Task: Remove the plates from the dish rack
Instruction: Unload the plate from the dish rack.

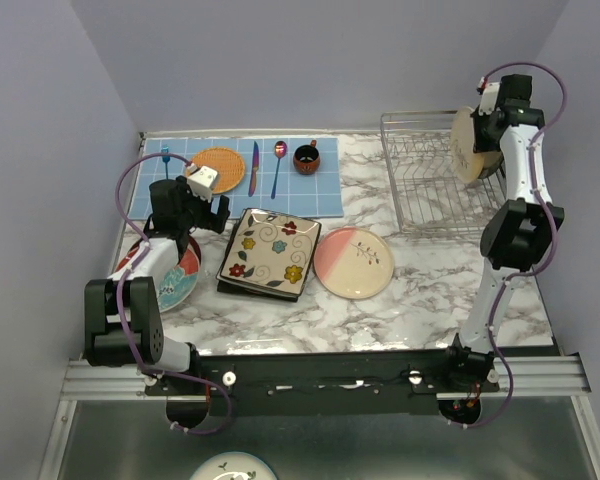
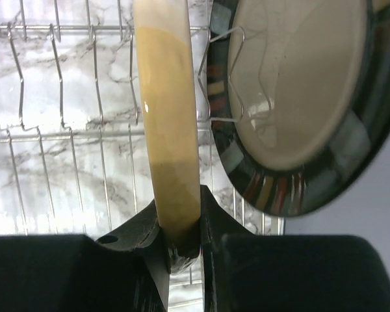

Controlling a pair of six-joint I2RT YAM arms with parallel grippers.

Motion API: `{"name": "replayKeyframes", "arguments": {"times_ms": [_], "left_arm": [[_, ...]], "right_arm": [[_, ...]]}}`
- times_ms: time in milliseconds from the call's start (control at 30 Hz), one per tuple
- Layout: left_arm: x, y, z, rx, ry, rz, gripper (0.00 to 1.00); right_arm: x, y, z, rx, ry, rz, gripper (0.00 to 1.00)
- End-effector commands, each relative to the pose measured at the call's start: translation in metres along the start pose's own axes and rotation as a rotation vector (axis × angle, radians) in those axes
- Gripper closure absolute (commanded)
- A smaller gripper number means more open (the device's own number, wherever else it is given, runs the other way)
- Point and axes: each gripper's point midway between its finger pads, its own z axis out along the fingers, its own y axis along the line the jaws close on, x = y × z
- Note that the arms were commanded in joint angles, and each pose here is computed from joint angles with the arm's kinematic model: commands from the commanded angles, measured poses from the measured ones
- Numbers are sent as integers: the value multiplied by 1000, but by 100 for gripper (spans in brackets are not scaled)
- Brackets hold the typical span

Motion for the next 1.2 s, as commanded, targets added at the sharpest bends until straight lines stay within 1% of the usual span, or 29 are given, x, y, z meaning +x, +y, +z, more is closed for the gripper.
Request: {"name": "replayKeyframes", "arguments": {"times_ms": [0,267,433,633,700,833,867,933,967,1033,1067,1167], "left_arm": [[5,-1,-2,-10,7,14,1],[8,-1,-2,-15,19,15,1],[7,1,-2,-21,23,19,1],[6,1,-1,-21,23,17,1],[5,1,-2,-20,21,18,1],[5,2,-2,-24,24,19,1],[6,2,-2,-24,29,18,1],[6,3,-4,-33,28,20,1],[6,3,-4,-36,27,22,1],[3,5,-6,-54,16,17,1],[5,6,-6,-63,14,17,1],[-4,11,-10,-92,-14,6,1]], "right_arm": [[-43,11,-70,-42,-147,-1,99],[-55,6,-99,-21,-200,-6,99],[-64,5,-126,-13,-246,-11,99],[-66,16,-149,-66,-278,-3,99],[-66,25,-159,-111,-293,3,99],[-65,49,-176,-246,-324,24,99],[-67,63,-182,-333,-341,24,99],[-64,79,-189,-431,-341,41,99],[-64,96,-196,-534,-347,41,99],[-59,112,-199,-633,-329,53,99],[-56,125,-205,-723,-325,54,99],[-43,144,-205,-852,-289,56,99]]}}
